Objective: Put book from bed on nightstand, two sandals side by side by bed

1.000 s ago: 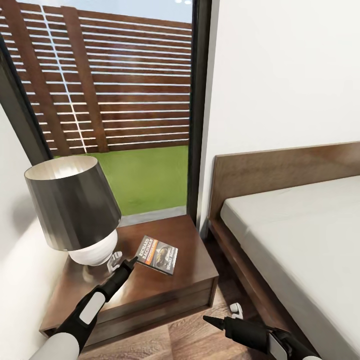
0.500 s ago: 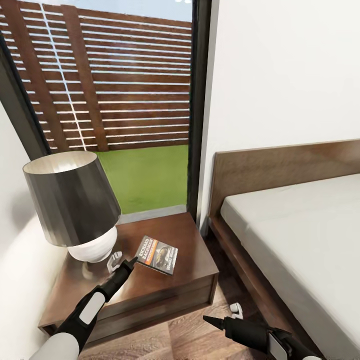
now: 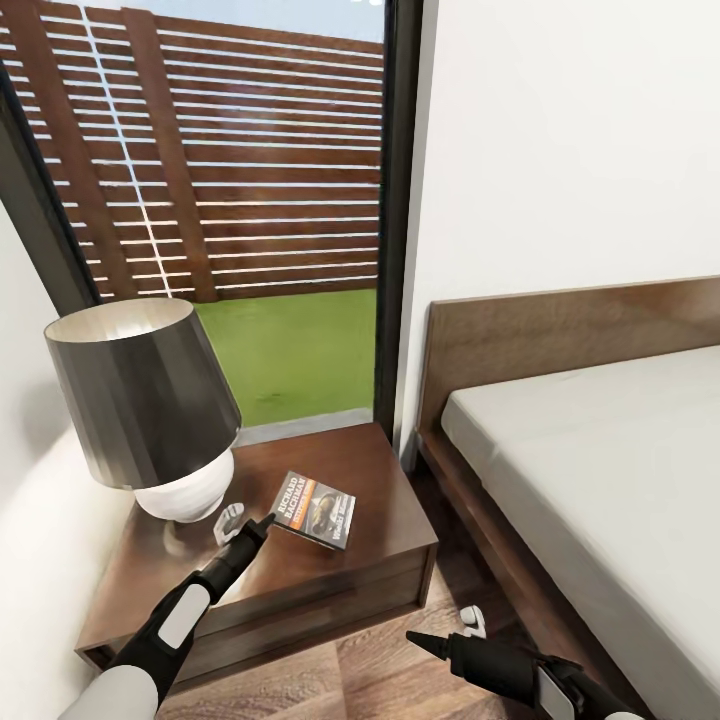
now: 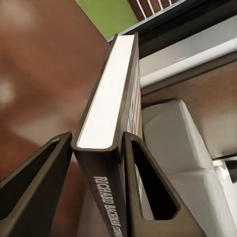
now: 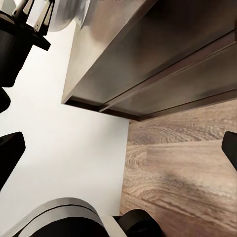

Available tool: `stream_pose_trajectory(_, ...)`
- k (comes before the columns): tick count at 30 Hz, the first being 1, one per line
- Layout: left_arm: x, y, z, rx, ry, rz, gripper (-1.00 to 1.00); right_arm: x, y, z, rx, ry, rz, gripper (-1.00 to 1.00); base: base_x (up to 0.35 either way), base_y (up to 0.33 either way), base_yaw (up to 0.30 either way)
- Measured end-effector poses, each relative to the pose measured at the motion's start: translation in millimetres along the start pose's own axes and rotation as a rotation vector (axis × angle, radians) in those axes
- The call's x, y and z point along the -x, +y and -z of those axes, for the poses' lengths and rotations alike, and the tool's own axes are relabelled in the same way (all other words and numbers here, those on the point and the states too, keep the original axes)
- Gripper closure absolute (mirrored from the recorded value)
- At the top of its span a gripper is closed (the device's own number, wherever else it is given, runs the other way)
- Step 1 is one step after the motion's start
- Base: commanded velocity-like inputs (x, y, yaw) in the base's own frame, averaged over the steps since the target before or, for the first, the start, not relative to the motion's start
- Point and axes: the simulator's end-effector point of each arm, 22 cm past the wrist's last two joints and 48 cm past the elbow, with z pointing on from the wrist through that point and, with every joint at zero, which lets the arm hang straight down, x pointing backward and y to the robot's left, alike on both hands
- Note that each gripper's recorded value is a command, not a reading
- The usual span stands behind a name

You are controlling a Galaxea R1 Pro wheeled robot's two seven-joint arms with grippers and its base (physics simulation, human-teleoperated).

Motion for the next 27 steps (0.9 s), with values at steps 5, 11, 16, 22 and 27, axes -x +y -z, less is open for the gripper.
stream_pose_trajectory(5,-0.1,-0.1,0.0,0.0,0.0,0.0,1.0,0.0,0.0,0.0,0.0,0.0,0.0,-1.0,0.0,0.0,0.0)
stream_pose_trajectory(11,-6.4,9.9,0.2,0.0,0.001,-0.001,1.0,-6.7,-9.3,-2.1,0.0,0.0,0.0,-1.0,0.0,0.0,0.0)
stream_pose_trajectory(16,-7.4,11.7,0.2,0.0,0.0,0.0,1.0,-8.1,-11.1,-2.5,0.0,0.001,0.0,-1.0,0.0,0.0,0.0)
stream_pose_trajectory(22,-7.4,11.7,0.2,0.0,0.0,0.0,1.0,-8.2,-11.1,-2.5,0.0,0.001,0.0,-1.0,0.0,0.0,0.0)
stream_pose_trajectory(27,-7.2,11.8,0.3,0.0,0.0,0.001,1.0,-8.2,-11.1,-2.5,0.0,0.001,0.0,-1.0,0.0,0.0,0.0)
